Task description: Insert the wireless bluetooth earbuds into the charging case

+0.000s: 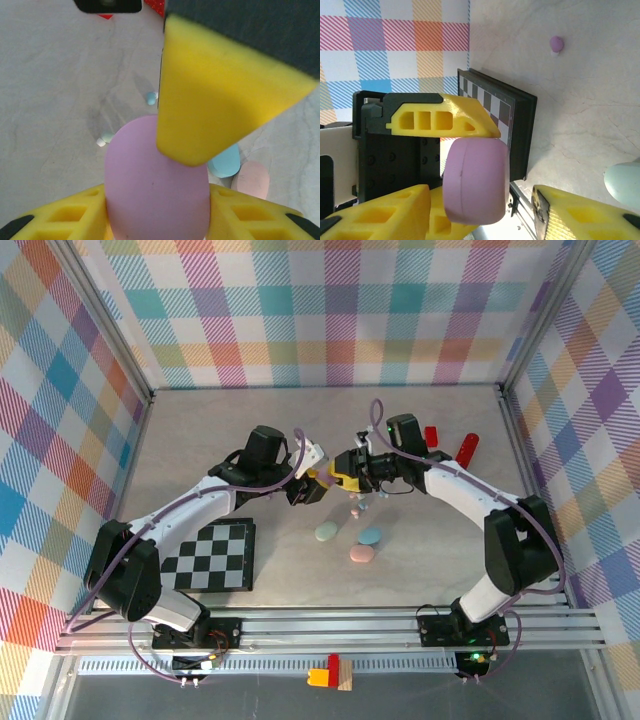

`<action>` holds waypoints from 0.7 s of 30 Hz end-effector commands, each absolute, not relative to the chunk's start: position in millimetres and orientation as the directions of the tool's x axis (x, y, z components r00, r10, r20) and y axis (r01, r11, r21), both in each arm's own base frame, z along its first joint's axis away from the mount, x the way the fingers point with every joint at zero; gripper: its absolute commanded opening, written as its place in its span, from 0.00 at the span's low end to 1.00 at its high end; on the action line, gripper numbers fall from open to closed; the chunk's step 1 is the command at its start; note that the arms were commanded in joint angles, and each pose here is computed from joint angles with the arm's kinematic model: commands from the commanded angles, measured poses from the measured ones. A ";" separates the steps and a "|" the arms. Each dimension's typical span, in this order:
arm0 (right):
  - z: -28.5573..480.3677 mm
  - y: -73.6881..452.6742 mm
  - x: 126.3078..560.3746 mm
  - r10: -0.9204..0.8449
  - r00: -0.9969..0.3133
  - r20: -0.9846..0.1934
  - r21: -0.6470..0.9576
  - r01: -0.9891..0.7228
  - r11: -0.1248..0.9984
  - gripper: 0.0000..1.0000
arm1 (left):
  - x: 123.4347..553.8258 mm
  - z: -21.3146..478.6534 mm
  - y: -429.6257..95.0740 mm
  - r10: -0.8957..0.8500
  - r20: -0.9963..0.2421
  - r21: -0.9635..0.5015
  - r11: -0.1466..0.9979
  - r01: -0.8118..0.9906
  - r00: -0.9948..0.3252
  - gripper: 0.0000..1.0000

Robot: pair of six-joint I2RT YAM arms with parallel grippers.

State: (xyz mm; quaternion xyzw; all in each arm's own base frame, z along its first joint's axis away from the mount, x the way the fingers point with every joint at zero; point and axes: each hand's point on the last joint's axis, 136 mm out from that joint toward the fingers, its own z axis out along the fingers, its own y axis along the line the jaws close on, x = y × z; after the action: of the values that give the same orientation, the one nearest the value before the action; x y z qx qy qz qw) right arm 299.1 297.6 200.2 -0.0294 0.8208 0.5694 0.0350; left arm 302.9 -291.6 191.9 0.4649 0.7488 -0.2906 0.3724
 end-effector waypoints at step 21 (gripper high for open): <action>228.4 302.2 306.2 -0.005 -0.996 -0.088 0.978 -0.087 0.189 0.23 | 301.7 233.9 -299.6 0.336 -0.925 -0.034 0.389 0.921 -0.176 0.76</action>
State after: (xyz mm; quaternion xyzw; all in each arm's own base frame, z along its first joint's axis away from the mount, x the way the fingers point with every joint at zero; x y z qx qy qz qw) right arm 304.4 303.6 217.6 -0.0229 0.7883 0.6142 0.0295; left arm 304.4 -293.5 213.3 0.4557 0.7271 -0.2987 0.4175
